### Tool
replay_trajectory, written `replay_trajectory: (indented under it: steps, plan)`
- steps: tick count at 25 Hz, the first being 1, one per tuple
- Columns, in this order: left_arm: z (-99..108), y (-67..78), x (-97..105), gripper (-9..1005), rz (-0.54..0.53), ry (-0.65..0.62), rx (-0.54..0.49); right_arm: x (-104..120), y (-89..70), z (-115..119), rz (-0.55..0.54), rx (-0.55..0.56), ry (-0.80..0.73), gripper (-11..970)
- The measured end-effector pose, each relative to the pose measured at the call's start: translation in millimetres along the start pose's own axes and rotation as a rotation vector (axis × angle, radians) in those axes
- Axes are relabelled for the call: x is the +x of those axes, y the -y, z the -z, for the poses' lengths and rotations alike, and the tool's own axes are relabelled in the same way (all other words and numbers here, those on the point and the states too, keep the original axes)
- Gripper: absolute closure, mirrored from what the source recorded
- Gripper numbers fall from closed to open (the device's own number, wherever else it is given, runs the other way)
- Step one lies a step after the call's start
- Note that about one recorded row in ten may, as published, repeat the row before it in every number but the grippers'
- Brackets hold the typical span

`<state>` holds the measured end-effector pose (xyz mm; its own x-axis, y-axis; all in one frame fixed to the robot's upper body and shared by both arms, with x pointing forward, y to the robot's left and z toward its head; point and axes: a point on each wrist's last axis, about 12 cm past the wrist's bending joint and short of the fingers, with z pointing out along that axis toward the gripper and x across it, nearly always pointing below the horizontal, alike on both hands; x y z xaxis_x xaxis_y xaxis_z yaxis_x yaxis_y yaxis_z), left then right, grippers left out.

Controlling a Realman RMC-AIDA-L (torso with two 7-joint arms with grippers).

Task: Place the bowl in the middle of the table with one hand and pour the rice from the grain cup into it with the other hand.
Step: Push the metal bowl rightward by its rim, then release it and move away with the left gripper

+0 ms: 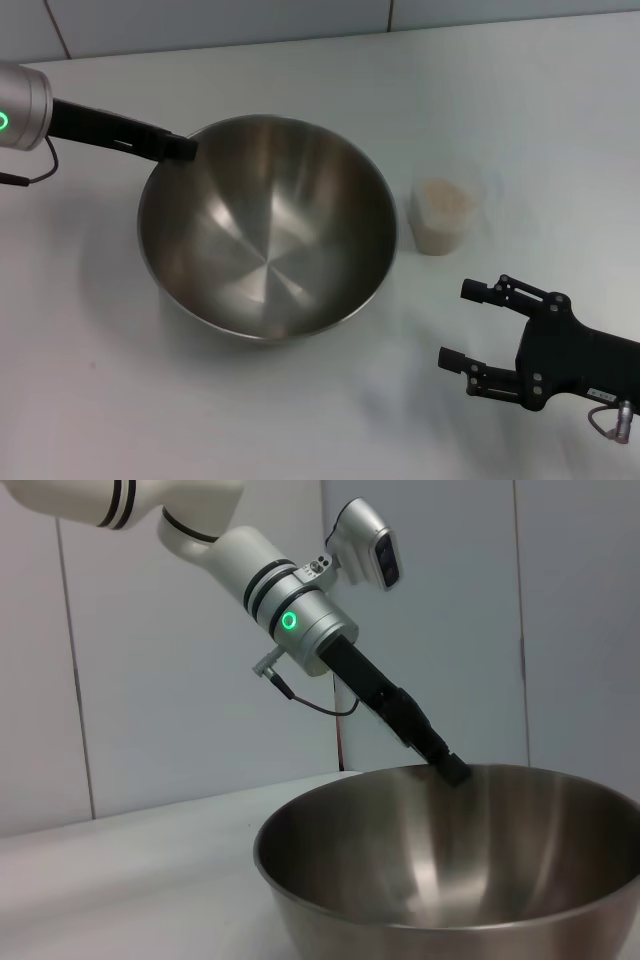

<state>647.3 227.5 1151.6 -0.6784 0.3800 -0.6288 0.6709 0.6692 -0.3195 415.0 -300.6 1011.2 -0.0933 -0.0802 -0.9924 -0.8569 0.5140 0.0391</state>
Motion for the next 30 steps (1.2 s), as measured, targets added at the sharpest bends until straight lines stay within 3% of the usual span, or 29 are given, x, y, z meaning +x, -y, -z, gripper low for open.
replay_trajectory:
  steps: [12, 22, 26, 30]
  plan:
    - [-4, -0.3, 5, 845, -0.028, 0.007, -0.006, 0, 0.2, 0, 0.001, -0.001, 0.001, 150]
    - [2, 8.3, -6, 826, -0.146, 0.06, 0.013, 0, -0.8, 1, -0.002, 0.002, 0.0, 151]
    - [28, 12.2, 1, 663, -0.298, 0.219, 0.019, 1, -0.9, 2, -0.002, 0.011, 0.003, 151]
    - [50, 14.2, 33, 503, -0.416, 0.397, 0.044, 1, -1.4, 4, -0.003, 0.028, 0.007, 152]
